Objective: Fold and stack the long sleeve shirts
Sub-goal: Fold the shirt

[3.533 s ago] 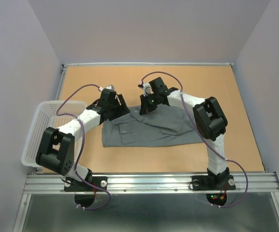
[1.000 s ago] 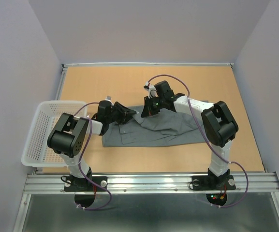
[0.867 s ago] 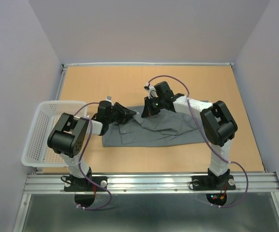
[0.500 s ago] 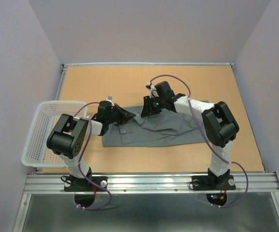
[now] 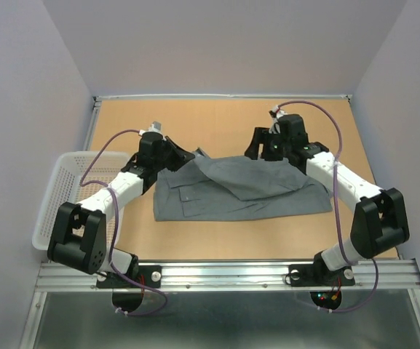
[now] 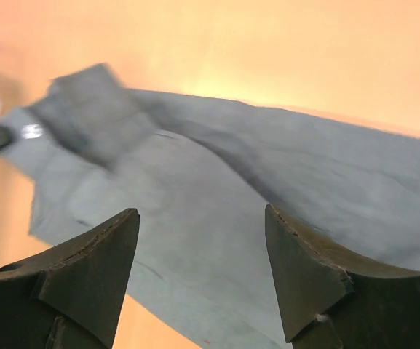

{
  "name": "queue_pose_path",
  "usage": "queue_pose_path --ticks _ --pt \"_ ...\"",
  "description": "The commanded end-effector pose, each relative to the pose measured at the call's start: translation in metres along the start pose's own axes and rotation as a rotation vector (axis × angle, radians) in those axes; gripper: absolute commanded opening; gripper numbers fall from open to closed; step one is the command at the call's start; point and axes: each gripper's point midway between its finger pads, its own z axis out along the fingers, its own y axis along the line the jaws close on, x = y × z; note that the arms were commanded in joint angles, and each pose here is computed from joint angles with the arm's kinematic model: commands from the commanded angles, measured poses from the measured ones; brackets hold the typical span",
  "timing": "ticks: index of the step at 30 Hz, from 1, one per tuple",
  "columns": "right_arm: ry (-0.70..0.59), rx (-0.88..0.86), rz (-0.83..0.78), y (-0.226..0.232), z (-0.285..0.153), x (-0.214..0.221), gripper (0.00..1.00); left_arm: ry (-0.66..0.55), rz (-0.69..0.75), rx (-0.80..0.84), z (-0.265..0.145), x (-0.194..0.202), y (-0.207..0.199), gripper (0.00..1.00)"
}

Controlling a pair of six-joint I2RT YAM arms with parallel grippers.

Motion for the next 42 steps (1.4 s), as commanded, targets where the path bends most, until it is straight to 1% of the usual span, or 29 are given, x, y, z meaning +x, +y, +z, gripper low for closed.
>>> queue_pose_path --ticks 1,2,3,6,8,12,13,14,16,18,23,24,25,28,32,38,42 --pt "0.021 0.160 0.143 -0.051 -0.022 0.023 0.75 -0.014 0.067 -0.110 -0.011 0.000 0.015 0.01" --pt "0.028 0.199 0.189 -0.066 -0.026 0.033 0.75 -0.014 0.073 -0.109 -0.013 0.000 0.015 0.02" --pt "0.017 0.201 0.186 -0.065 -0.029 0.030 0.75 -0.010 0.077 -0.111 -0.013 0.001 0.014 0.02" --pt "0.035 0.279 0.251 -0.089 -0.039 0.049 0.75 0.007 0.099 -0.120 -0.013 0.009 0.015 0.06" --pt "0.046 0.305 0.270 -0.095 -0.040 0.057 0.74 0.022 0.110 -0.121 -0.012 0.014 0.016 0.06" --pt "0.041 0.402 0.311 -0.115 -0.048 0.069 0.72 0.071 0.141 -0.129 -0.004 0.030 0.016 0.08" --pt "0.039 0.422 0.320 -0.120 -0.052 0.071 0.70 0.079 0.146 -0.137 -0.003 0.033 0.017 0.09" --pt "0.050 0.436 0.325 -0.124 -0.054 0.077 0.69 0.082 0.148 -0.148 -0.002 0.035 0.020 0.09" --pt "0.033 0.508 0.329 -0.140 -0.062 0.078 0.67 0.085 0.151 -0.159 -0.002 0.036 0.022 0.09" --pt "0.046 0.535 0.339 -0.148 -0.065 0.086 0.66 0.062 0.163 -0.198 -0.003 0.034 0.032 0.09" --pt "0.074 0.523 0.359 -0.151 -0.061 0.092 0.65 -0.035 0.240 -0.250 -0.009 0.016 0.041 0.09" --pt "0.077 0.519 0.354 -0.150 -0.060 0.091 0.65 -0.076 0.260 -0.255 -0.011 0.008 0.039 0.09" --pt "0.081 0.520 0.351 -0.150 -0.059 0.091 0.65 -0.110 0.291 -0.229 -0.010 0.002 0.032 0.10" --pt "0.088 0.525 0.348 -0.152 -0.057 0.092 0.65 -0.156 0.335 -0.169 -0.011 -0.005 0.019 0.10" --pt "0.087 0.519 0.346 -0.152 -0.056 0.089 0.65 -0.170 0.369 -0.103 -0.011 -0.005 0.005 0.12" --pt "0.079 0.499 0.359 -0.146 -0.058 0.087 0.65 -0.130 0.358 -0.129 -0.007 0.011 0.022 0.13" --pt "0.071 0.498 0.379 -0.143 -0.064 0.090 0.67 -0.097 0.350 -0.159 0.000 0.021 0.035 0.13"
